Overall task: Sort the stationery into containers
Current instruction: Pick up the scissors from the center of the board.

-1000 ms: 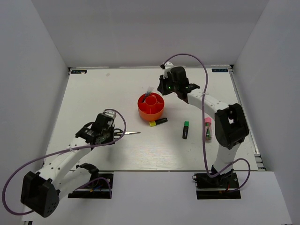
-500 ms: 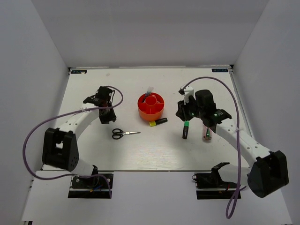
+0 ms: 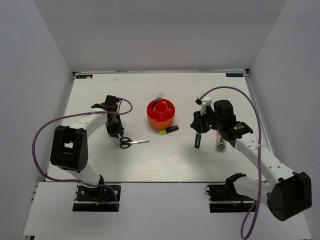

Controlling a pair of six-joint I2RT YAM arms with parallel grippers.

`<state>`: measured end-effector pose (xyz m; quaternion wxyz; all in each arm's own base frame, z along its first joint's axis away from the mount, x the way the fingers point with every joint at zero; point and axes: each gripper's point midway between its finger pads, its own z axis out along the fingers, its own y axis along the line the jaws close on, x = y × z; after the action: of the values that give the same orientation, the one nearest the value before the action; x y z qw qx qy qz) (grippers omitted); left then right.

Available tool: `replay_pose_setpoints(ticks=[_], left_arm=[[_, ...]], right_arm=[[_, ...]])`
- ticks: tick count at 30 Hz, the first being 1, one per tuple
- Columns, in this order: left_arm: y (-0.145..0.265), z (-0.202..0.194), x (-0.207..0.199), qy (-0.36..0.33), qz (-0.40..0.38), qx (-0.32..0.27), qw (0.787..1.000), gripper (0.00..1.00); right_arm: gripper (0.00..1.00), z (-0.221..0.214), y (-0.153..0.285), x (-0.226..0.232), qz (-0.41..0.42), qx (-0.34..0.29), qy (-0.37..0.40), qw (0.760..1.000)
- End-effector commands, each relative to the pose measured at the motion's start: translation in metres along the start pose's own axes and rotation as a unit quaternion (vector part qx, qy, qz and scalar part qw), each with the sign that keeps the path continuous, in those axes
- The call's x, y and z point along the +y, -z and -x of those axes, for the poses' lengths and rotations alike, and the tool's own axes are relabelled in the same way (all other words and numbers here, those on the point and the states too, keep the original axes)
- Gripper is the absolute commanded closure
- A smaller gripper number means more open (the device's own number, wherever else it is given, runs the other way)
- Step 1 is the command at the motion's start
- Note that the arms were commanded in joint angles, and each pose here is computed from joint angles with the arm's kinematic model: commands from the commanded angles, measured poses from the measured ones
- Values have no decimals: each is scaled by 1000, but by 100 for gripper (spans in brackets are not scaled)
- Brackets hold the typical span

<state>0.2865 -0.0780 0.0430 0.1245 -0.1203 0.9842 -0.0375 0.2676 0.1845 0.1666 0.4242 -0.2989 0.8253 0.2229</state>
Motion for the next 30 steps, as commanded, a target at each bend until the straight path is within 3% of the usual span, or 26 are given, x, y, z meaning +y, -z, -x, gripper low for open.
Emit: replay_pose_setpoints(ticks=[1, 24, 30], left_arm=[[4, -5, -2, -12, -22, 1, 1000, 65], [-26, -11, 8, -18, 8, 33, 999, 65], [-34, -14, 13, -19, 26, 42, 999, 84]], right_arm=[[62, 6, 2, -1, 1, -15, -5, 1000], [59, 5, 7, -6, 3, -21, -32, 999], [59, 4, 9, -9, 0, -20, -39, 999]])
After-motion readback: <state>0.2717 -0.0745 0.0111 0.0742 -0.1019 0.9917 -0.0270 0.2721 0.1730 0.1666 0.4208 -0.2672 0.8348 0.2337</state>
